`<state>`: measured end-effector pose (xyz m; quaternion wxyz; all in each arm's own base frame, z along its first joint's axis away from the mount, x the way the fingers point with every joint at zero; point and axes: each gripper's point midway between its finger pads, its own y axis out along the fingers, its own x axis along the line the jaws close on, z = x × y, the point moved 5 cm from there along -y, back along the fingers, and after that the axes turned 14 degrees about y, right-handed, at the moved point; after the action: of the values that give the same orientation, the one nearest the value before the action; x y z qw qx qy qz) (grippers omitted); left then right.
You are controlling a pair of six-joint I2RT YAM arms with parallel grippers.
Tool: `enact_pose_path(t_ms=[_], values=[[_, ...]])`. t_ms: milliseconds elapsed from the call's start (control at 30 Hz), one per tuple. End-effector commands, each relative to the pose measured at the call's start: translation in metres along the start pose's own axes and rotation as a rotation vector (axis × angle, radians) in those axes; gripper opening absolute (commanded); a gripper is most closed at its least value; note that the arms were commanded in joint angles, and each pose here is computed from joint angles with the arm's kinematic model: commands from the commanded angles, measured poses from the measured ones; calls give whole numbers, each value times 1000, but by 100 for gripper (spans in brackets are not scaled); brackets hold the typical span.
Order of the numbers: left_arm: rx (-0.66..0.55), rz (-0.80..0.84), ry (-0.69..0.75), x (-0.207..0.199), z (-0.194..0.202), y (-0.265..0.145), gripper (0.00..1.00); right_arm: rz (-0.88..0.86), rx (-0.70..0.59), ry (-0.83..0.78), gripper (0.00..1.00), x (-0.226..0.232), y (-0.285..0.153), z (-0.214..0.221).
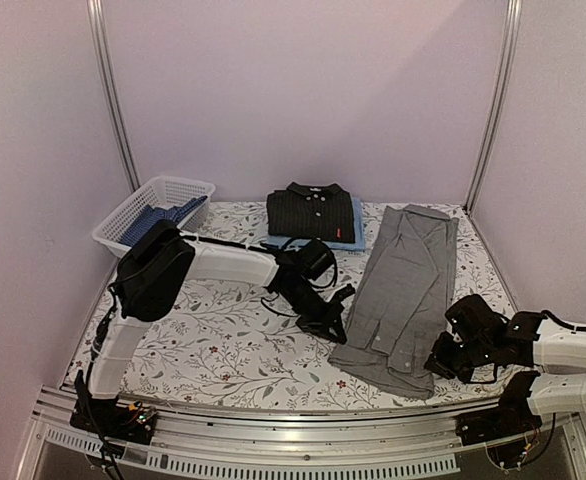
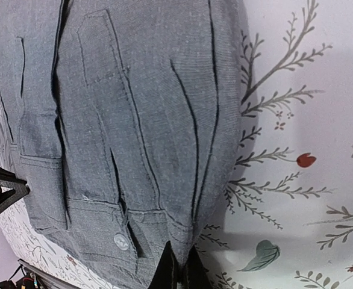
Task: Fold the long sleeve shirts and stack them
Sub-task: Pick up the rectangle-folded shirt from the center of the board.
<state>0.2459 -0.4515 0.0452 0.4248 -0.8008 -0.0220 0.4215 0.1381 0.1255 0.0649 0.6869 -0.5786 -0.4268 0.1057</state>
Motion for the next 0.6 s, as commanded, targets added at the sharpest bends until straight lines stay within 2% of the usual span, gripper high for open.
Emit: enact_pose_path(t_ms=[0,400,567], values=[[-9,-14,-25,-1,12,-10,0,-26,57,-32,0,3,2,8],[-19,-43,-64,-6,58,-34,0,-65,122,-87,0,16,-5,44],[-29,-45,-71,-10,72,-42,0,-54,95,-104,0,23,-9,56]])
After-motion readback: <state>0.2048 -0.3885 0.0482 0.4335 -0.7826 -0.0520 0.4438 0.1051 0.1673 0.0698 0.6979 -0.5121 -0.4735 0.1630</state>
